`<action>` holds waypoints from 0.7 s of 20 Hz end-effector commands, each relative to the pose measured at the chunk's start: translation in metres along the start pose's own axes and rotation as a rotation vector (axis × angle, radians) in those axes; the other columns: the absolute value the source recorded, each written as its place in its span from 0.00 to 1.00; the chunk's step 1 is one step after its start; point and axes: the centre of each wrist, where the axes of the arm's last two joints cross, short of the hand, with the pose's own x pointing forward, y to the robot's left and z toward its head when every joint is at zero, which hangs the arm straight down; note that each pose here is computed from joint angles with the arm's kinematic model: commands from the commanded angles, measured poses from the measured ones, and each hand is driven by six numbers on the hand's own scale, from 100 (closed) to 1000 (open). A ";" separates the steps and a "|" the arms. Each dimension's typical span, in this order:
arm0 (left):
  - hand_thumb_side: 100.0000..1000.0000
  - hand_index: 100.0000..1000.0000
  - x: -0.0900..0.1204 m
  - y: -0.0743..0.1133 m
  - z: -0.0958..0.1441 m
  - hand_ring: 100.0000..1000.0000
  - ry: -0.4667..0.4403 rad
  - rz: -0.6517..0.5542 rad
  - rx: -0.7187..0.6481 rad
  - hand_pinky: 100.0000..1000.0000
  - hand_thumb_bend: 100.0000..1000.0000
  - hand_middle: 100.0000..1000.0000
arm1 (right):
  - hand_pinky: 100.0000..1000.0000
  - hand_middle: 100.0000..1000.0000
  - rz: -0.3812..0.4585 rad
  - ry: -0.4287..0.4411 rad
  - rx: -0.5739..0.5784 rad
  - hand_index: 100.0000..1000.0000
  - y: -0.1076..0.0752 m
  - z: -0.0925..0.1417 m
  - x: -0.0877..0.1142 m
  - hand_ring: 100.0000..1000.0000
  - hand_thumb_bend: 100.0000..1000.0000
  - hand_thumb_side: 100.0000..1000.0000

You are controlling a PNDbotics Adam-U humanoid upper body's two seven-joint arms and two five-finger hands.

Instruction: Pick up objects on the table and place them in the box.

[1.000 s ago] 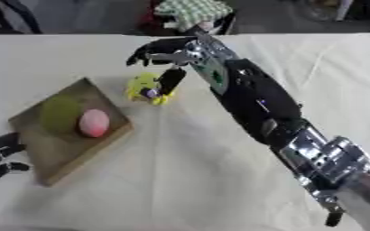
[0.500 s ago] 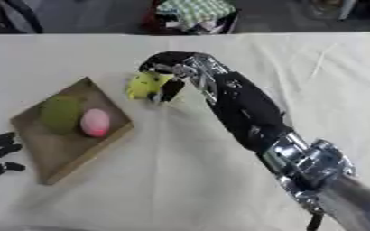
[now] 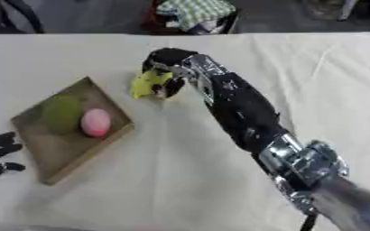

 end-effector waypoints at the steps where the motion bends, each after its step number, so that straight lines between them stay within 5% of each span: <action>1: 0.71 0.69 0.007 0.003 -0.001 0.80 -0.021 -0.014 -0.004 0.54 0.00 0.82 | 0.56 0.33 0.030 -0.044 -0.142 0.50 -0.045 0.000 0.004 0.50 0.00 0.01; 6: 0.71 0.69 0.006 0.001 -0.001 0.80 -0.016 -0.012 -0.016 0.55 0.00 0.82 | 0.58 0.35 -0.010 -0.134 -0.170 0.53 -0.064 -0.008 0.025 0.52 0.00 0.04; 14: 0.71 0.69 0.003 -0.002 -0.001 0.80 -0.007 -0.007 -0.035 0.55 0.00 0.82 | 0.60 0.40 -0.072 -0.278 -0.055 0.58 -0.055 -0.026 0.062 0.57 0.00 0.07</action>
